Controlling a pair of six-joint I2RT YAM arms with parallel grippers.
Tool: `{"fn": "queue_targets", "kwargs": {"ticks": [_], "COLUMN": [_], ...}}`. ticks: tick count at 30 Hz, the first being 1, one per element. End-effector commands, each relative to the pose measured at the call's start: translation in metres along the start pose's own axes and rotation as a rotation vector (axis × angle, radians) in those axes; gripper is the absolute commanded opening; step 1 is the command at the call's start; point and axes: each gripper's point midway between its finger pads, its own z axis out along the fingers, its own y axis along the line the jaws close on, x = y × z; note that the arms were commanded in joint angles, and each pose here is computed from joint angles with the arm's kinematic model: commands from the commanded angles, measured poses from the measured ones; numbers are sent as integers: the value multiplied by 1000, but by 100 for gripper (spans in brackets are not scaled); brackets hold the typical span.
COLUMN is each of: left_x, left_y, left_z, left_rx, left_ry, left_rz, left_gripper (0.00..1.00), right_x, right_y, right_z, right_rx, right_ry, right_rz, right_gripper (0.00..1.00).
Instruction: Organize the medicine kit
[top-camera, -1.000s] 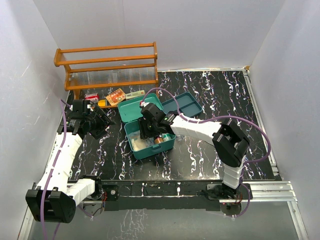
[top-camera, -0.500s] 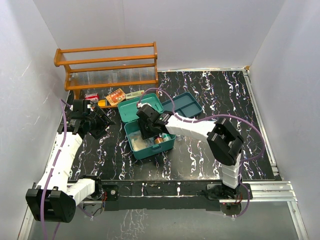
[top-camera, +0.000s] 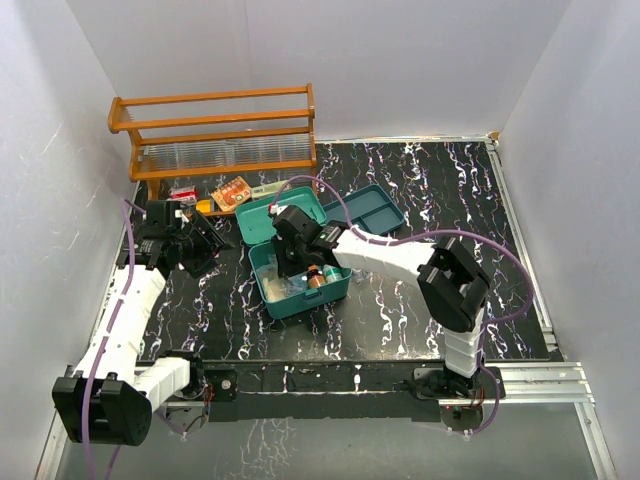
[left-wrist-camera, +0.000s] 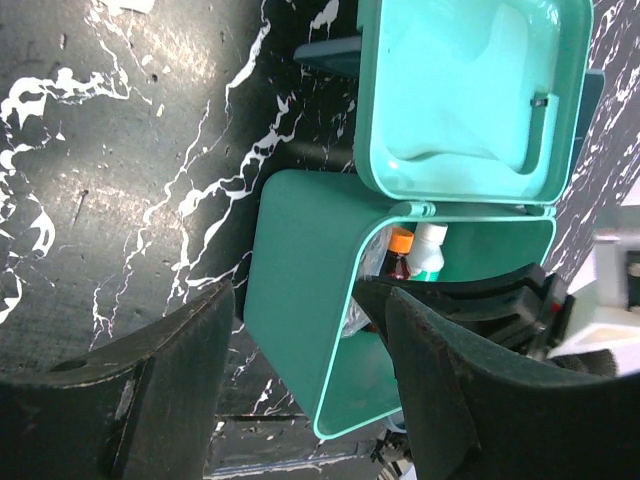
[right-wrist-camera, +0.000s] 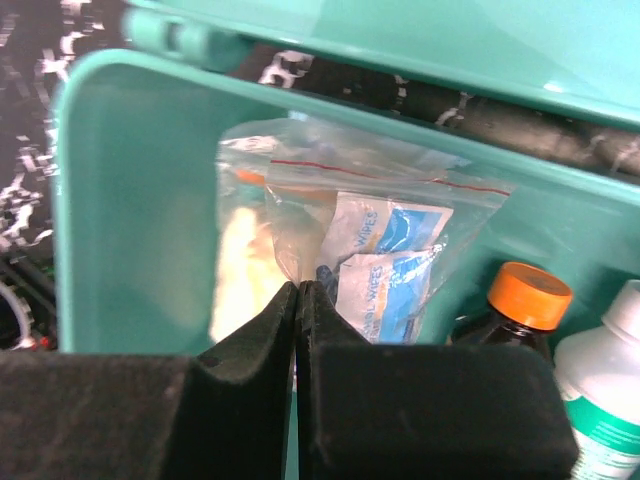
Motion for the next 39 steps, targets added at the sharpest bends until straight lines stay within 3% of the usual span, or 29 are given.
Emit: {"fn": "queue_targets", "kwargs": {"ticks": [1, 5, 15, 19, 22, 32, 39], "left_x": [10, 16, 17, 18, 17, 14, 12], "left_y": [-6, -4, 2, 6, 8, 8, 8], "left_z": [-3, -3, 2, 2, 3, 6, 7], "left_rx": [71, 82, 58, 42, 32, 16, 7], "left_ry": [21, 36, 43, 39, 35, 39, 36], "left_rz": [28, 29, 28, 26, 24, 28, 30], "left_gripper": [61, 61, 61, 61, 61, 61, 61], "right_x": [-38, -37, -14, -11, -9, -12, 5], "right_y": [48, 60, 50, 45, 44, 37, 18], "right_z": [-35, -35, -3, 2, 6, 14, 35], "right_rx": [-209, -278, -256, -239, -237, -199, -112], "right_ry": [-142, -140, -68, -64, -59, -69, -4], "right_rz": [-4, 33, 83, 65, 57, 57, 41], "right_gripper": [0, 0, 0, 17, 22, 22, 20]}}
